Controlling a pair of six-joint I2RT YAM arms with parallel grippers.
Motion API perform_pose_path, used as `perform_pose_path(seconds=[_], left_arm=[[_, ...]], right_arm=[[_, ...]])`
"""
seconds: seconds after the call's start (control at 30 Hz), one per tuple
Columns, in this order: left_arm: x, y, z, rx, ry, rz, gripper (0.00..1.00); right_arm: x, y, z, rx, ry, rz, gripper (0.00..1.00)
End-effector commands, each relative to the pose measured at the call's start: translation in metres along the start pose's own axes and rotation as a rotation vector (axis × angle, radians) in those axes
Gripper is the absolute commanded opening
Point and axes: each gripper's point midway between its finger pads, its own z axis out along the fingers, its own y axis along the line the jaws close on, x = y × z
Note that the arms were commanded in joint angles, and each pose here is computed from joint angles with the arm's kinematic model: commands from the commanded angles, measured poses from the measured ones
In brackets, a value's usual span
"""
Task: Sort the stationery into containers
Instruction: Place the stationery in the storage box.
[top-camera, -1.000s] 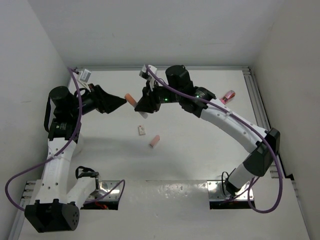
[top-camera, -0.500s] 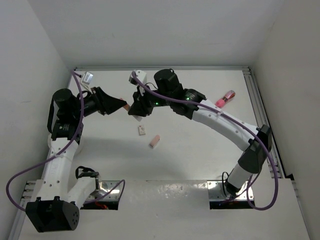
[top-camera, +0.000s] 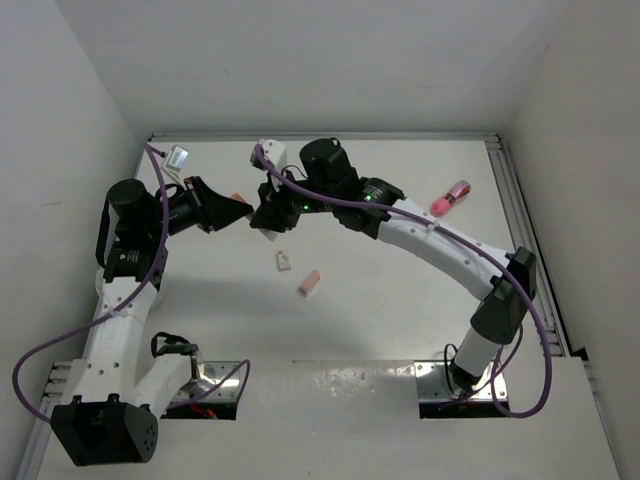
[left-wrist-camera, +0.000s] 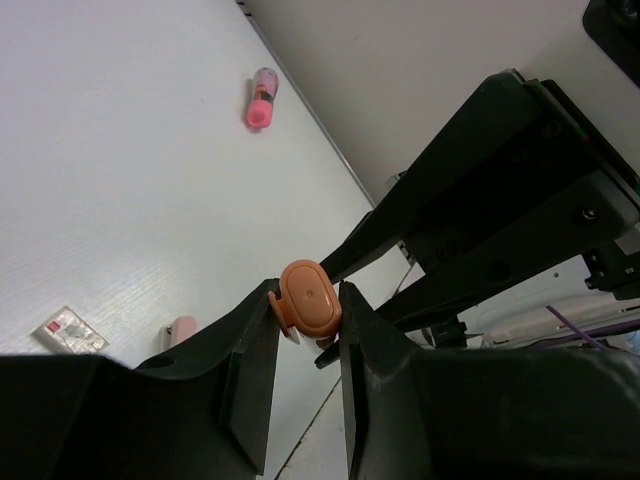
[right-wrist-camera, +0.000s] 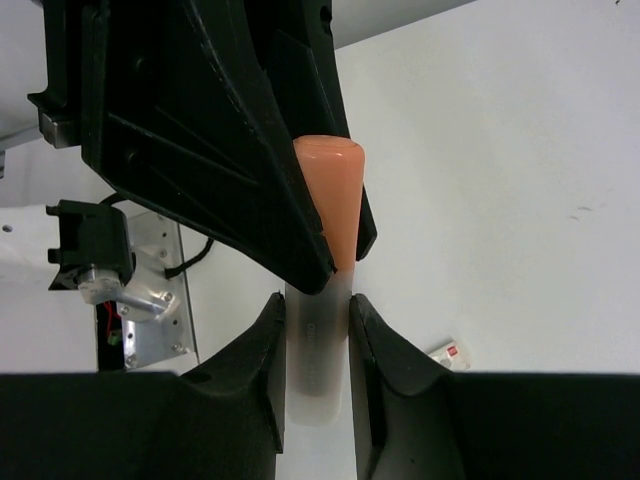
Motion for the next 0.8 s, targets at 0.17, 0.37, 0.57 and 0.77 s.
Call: perform_pose_path(seconds=[0.17, 0.37, 0.57, 0.77], left_arm=[[-0.023, 0.028, -0.014, -0.212, -0.008, 0.170, 0.00], [-0.040, 0.103, -0.072, -0.719, 0.220, 0.478, 0.00], [-0.023, 0.162, -0.128, -1.036, 0.474, 0.528, 0.00], [-0.010, 0.190, -0.158, -1.161, 0.598, 0.614, 0.00]], right_arm=[[-0.024, 0.000, -0.014, 0.031, -0.058, -0.026, 0.66], [-0.001, -0.053, -0.052, 0.142, -0.020, 0.079, 0.70], [0.032, -0.099, -0.088, 0.227, 0.017, 0.166, 0.71], [0.047, -0.115, -0.099, 0.244, 0.029, 0.228, 0.71]])
